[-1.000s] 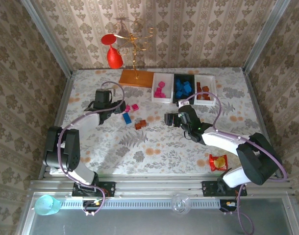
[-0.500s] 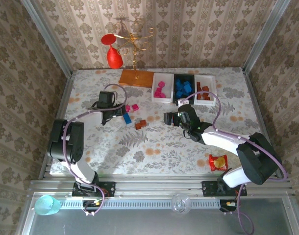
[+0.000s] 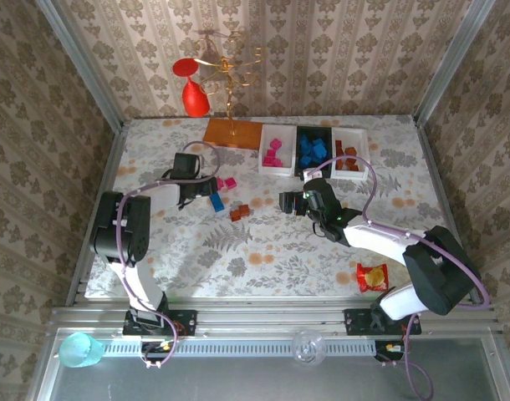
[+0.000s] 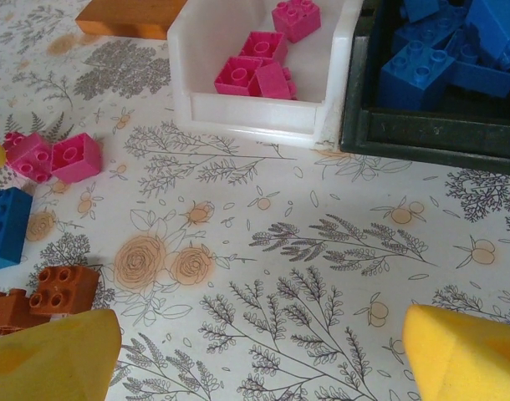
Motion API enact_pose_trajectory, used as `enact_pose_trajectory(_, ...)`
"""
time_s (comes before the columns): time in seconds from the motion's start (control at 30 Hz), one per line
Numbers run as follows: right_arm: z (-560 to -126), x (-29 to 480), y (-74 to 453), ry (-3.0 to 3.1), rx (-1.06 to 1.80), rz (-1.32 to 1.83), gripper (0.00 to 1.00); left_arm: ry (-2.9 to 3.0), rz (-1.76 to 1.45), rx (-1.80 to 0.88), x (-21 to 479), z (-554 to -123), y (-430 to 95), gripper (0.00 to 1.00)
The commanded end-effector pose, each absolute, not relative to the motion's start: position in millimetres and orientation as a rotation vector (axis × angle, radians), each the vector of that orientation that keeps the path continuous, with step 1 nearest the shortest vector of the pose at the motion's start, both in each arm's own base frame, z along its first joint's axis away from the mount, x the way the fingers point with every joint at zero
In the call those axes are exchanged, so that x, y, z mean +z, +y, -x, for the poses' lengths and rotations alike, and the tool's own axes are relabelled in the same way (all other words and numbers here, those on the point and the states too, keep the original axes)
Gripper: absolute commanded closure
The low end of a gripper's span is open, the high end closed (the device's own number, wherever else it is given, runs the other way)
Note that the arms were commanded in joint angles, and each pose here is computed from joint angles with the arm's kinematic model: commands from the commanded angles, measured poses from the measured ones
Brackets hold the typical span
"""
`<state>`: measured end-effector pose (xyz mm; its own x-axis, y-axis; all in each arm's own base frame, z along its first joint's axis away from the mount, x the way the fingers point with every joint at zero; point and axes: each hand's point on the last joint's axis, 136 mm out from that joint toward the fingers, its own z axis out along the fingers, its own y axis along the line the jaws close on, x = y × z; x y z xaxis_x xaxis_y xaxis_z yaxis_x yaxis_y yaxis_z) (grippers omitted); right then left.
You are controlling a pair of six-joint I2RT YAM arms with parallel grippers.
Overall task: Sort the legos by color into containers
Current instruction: Pick up the lego from the middle-left of the table.
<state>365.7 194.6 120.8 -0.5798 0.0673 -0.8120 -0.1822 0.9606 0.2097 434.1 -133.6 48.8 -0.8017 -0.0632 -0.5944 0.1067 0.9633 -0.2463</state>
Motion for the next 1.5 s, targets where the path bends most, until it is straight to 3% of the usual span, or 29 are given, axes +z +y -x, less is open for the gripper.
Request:
enact_pose_trajectory(0.0, -370.0, 125.5, 198.7, 2.158, 0.338, 0.079, 0.11, 2.471, -0.028, -0.386, 49.3, -443.7, -139.5, 0.45)
enact_pose_trajectory(0.47, -367.4, 124.7, 195.9, 2.161, 0.328, 0.077, 0.11, 2.498, -0.027, -0.368, 36.4, -459.3, -140.8, 0.44)
enact_pose_trajectory(0.9, -368.2, 121.6, 197.1, 2.168, 0.328, 0.078, 0.11, 2.530, -0.023, -0.318, 23.8, -462.6, -134.0, 0.52)
enact_pose_trajectory(1.47, -369.8, 119.3, 197.1, 2.172, 0.321, 0.075, 0.11, 2.551, -0.036, -0.231, 14.6, -457.1, -127.4, 0.52)
